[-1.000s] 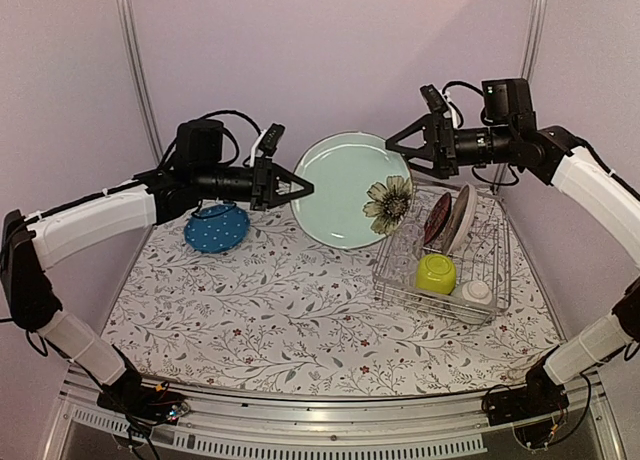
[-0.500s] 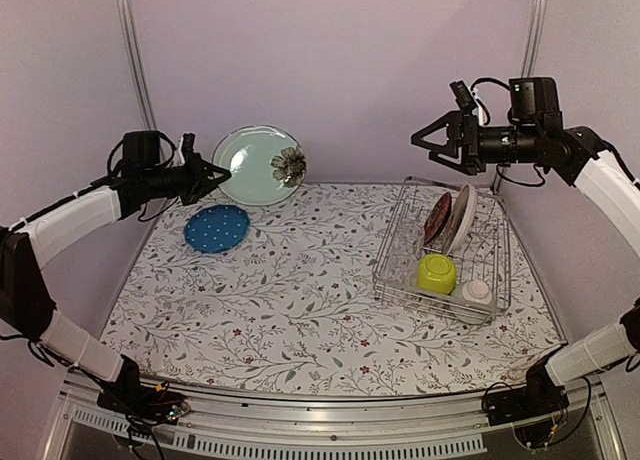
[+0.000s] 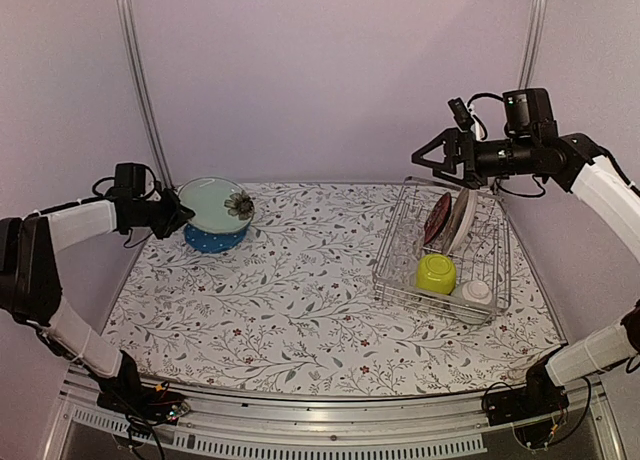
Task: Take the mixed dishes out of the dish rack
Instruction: Place the plate on the plate.
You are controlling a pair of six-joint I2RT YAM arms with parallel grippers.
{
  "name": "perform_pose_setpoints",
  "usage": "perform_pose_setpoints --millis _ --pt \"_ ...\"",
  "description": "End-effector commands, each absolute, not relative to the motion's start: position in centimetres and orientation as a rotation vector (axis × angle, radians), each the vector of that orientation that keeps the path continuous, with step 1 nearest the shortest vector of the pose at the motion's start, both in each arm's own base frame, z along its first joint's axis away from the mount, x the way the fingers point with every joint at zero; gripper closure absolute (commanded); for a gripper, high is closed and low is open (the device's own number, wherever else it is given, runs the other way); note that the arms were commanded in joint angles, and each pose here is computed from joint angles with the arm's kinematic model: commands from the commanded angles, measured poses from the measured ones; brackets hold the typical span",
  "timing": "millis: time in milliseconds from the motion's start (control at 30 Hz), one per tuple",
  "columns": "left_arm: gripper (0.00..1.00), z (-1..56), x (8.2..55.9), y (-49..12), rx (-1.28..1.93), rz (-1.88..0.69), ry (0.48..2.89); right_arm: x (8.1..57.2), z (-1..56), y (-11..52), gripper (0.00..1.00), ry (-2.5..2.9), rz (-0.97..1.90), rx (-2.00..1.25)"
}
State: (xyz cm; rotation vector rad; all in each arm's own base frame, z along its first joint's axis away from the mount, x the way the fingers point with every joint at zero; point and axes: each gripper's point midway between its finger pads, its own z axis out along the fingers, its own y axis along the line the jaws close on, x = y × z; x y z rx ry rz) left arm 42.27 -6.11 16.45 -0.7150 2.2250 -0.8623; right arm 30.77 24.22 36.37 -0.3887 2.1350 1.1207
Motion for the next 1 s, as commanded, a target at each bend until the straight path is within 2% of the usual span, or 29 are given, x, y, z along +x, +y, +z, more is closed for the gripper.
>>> perform_pose_setpoints --millis 0,967 --pt "1.0 18.2 43.8 -4.5 -0.71 -0.886 2.12 30.5 35.5 23.3 0.01 2.163 1.068 -0.362" --pt "1.0 14.2 43.4 -1.5 -0.831 -0.795 2.174 29.9 32.5 22.0 0.01 2.243 0.97 -0.352"
